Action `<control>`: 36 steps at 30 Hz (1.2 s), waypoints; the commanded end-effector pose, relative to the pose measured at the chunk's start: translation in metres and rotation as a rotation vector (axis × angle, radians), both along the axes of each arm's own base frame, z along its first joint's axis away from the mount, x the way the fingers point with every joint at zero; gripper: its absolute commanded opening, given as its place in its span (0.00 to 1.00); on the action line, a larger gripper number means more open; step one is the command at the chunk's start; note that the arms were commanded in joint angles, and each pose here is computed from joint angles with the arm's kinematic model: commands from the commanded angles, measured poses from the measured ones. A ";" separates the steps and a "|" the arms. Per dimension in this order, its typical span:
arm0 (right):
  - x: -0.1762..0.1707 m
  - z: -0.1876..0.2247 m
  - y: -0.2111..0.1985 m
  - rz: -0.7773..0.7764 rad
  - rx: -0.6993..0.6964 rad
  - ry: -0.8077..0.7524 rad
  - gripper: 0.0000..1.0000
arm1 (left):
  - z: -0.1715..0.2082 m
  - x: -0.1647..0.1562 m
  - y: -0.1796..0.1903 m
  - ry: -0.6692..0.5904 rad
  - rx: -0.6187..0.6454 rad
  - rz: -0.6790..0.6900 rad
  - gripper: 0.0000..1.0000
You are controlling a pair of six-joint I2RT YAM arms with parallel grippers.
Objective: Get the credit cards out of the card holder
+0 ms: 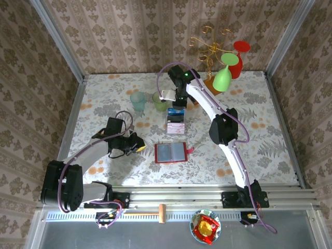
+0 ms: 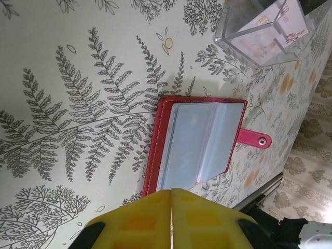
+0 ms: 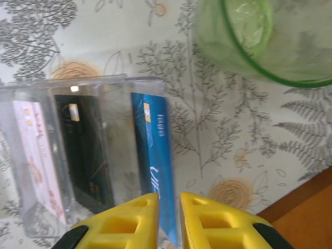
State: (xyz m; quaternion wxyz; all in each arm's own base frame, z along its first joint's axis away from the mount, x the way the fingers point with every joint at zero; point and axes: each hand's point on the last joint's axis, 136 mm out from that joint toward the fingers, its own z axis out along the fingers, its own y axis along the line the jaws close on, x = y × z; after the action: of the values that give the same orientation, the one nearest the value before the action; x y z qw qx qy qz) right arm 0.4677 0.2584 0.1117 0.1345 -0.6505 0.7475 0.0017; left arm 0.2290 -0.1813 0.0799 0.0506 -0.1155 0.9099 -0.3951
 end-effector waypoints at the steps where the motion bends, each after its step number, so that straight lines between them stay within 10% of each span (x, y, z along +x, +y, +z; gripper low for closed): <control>1: 0.020 0.016 -0.004 -0.039 -0.004 -0.098 0.20 | 0.004 0.004 0.001 -0.008 0.013 -0.008 0.10; 36: -0.015 0.046 -0.018 -0.489 0.190 -0.266 0.40 | 0.015 0.025 -0.016 -0.077 -0.050 -0.029 0.10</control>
State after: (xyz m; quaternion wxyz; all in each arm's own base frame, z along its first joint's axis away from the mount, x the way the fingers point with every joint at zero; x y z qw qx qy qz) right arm 0.4530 0.2353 0.1274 0.2322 -0.4833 0.8426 -0.0505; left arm 0.2455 -0.1888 0.0840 0.0661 -0.1039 0.9047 -0.4079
